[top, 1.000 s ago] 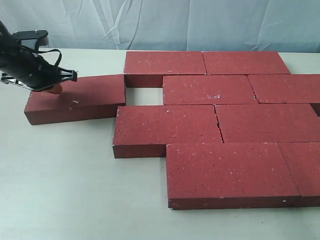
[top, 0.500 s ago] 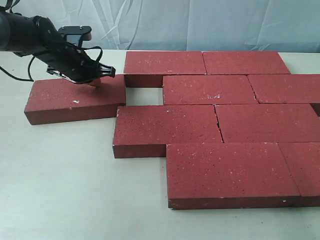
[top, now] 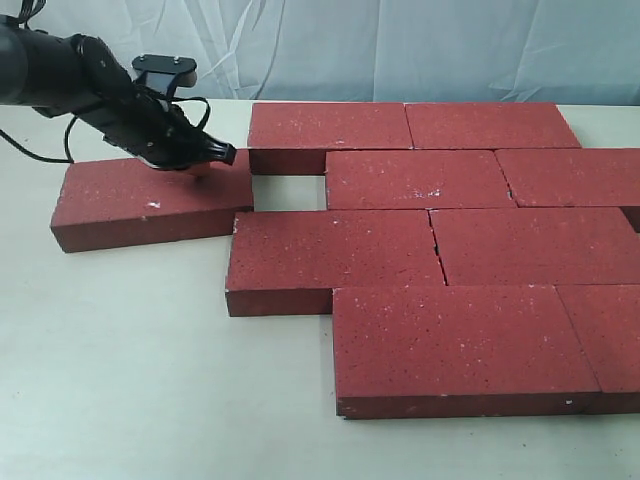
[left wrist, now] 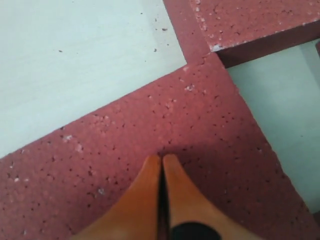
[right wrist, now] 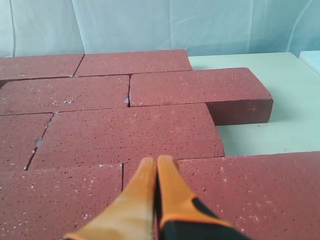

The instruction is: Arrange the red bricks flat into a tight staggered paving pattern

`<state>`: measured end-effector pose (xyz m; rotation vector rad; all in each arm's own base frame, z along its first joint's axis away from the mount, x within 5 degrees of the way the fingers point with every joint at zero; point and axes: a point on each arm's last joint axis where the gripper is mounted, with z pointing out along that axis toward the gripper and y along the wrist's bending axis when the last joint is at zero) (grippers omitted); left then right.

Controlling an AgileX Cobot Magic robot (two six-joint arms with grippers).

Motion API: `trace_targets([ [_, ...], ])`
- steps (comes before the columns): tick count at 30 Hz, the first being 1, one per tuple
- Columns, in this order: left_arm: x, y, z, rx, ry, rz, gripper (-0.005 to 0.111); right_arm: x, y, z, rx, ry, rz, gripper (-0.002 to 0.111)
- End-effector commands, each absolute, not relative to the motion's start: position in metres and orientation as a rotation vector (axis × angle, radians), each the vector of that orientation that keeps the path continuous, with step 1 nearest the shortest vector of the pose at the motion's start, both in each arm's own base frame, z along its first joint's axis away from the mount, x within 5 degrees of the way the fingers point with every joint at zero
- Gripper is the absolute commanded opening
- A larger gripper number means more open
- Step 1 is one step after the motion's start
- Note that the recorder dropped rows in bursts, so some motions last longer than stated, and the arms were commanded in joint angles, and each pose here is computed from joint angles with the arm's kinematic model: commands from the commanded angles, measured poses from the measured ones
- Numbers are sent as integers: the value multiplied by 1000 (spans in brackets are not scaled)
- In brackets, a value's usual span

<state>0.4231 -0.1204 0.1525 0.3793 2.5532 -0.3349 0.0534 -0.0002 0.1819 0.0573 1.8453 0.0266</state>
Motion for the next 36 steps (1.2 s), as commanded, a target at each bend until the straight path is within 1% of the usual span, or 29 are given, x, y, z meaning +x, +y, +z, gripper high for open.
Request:
trace_targets([
  [1, 423, -124, 151, 412, 2544, -359, 0, 53, 0, 181, 47, 1835, 23, -1],
  [5, 424, -125, 154, 413, 2536, -362, 0, 53, 0, 181, 47, 1835, 23, -1],
  [10, 431, -130, 181, 352, 2474, -434, 0, 53, 0, 181, 47, 1835, 23, -1],
  [16, 443, -127, 184, 247, 2386, -391, 0, 53, 0, 181, 48, 1835, 26, -1],
  [19, 451, -126, 182, 182, 2350, -384, 0, 53, 0, 181, 48, 1835, 26, -1],
  [23, 462, -130, 177, 181, 2347, -393, 0, 53, 0, 181, 48, 1835, 26, -1],
  [27, 473, -135, 163, 116, 2394, -446, 0, 53, 0, 181, 48, 1835, 26, -1],
  [33, 482, -140, 144, 145, 2462, -472, 0, 53, 0, 181, 48, 1835, 26, -1],
  [36, 484, -141, 141, 156, 2476, -480, 0, 53, 0, 181, 48, 1835, 26, -1],
])
